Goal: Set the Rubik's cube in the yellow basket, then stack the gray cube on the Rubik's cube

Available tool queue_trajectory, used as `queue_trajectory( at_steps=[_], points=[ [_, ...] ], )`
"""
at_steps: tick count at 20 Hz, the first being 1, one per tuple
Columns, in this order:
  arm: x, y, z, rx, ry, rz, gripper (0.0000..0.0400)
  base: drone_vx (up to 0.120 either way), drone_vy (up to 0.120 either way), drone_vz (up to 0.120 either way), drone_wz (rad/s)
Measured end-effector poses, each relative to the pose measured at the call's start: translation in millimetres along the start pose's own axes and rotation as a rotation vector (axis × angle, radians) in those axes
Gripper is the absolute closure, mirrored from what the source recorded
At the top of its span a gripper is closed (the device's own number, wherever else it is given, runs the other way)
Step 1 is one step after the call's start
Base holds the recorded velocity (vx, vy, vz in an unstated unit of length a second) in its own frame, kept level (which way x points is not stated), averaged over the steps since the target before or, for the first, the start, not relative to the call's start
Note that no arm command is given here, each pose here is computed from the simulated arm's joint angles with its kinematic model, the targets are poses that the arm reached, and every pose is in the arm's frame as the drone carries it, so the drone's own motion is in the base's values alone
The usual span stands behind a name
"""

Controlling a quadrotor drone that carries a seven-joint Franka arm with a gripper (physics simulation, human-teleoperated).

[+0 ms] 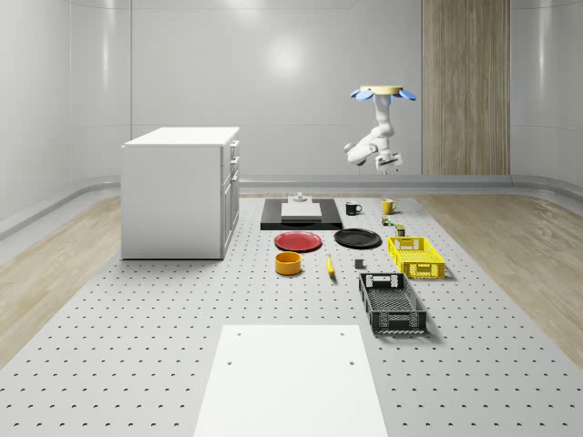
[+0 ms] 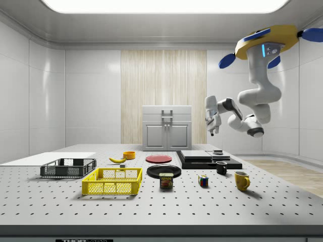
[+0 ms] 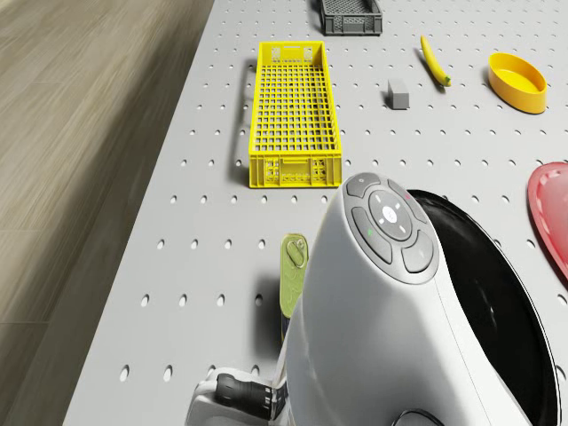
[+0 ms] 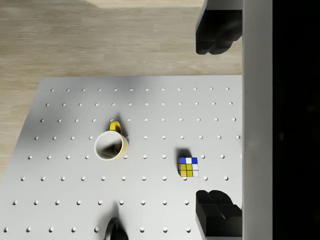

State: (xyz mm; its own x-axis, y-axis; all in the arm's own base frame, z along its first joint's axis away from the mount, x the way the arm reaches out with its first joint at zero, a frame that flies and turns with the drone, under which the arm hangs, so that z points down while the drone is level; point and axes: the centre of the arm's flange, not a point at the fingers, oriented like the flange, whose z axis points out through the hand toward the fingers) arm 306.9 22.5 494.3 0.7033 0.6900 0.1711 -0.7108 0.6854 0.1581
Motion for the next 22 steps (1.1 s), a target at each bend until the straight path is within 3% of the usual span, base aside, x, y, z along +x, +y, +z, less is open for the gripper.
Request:
queue_trajectory(
  at_steps=[6, 12, 22],
  points=[
    [-10.9, -10.7, 1, -0.106, 0.112, -0.004, 0.0000, 0.120, -0.007, -0.120, 0.000],
    [-14.5, -14.3, 1, -0.142, 0.150, -0.005, 0.0000, 0.113, -0.120, -0.120, 0.000],
    [-16.1, -15.8, 2, -0.157, 0.167, -0.005, 0.0000, 0.000, -0.016, -0.120, 0.000]
  ],
)
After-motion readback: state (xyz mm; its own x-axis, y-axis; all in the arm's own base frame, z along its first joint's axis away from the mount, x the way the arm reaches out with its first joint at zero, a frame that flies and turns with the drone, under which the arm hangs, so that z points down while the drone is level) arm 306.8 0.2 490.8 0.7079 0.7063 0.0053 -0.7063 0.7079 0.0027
